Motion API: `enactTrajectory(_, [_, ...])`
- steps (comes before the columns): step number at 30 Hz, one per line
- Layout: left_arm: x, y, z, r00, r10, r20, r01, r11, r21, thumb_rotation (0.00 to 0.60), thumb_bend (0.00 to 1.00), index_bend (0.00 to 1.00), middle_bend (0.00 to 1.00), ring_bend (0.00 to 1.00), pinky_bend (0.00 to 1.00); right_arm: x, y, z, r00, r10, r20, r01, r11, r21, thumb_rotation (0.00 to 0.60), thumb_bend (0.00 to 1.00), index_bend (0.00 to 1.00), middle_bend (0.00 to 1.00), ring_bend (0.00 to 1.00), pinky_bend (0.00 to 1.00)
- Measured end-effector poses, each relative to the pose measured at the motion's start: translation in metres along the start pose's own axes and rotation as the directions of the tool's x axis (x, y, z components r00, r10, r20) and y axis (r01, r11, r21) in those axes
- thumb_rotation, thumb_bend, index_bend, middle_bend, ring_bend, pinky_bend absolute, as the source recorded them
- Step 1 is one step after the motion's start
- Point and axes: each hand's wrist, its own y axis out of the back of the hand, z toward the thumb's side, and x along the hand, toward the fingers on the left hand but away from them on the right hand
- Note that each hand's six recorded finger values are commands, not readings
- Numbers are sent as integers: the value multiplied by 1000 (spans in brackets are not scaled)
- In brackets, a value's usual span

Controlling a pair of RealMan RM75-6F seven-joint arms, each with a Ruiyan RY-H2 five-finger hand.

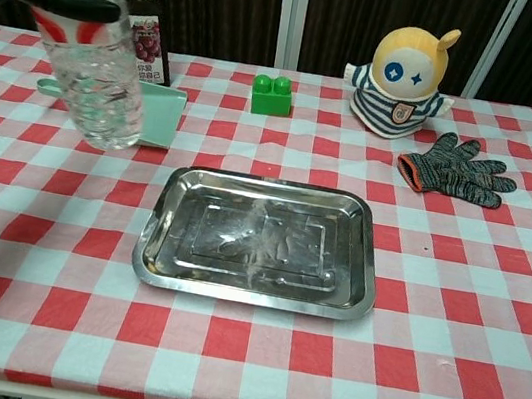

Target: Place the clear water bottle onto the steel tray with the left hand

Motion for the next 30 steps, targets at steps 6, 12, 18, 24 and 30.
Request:
enactTrajectory(6, [4, -19, 24, 996, -37, 81, 37, 999, 7, 600, 206, 588, 645, 531, 576, -1, -1, -1, 1000, 1, 4, -1, 1000, -1, 600, 101, 0, 0, 0, 0])
enactTrajectory(12, [10, 60, -1, 992, 124, 12, -125, 987, 100, 600, 209, 587, 645, 532, 576, -2, 3, -1, 1000, -12, 4, 12, 1000, -6, 600, 101, 0, 0, 0, 0])
enactTrajectory(18, [16, 30, 12, 997, 60, 38, -63, 996, 62, 600, 209, 583, 641, 531, 576, -1, -2, 1, 1000, 2, 0, -2, 1000, 9, 600, 101, 0, 0, 0, 0])
enactTrajectory(24, [17, 30, 24, 993, 70, 96, -80, 990, 115, 600, 209, 583, 641, 531, 574, 0, 2, 2, 1000, -9, -7, 9, 1000, -2, 600, 101, 0, 0, 0, 0])
enactTrajectory(30, [18, 50, 13, 993, 111, 38, -115, 984, 134, 600, 210, 583, 641, 531, 573, 0, -3, 3, 1000, 6, -11, -6, 1000, 7, 600, 101, 0, 0, 0, 0])
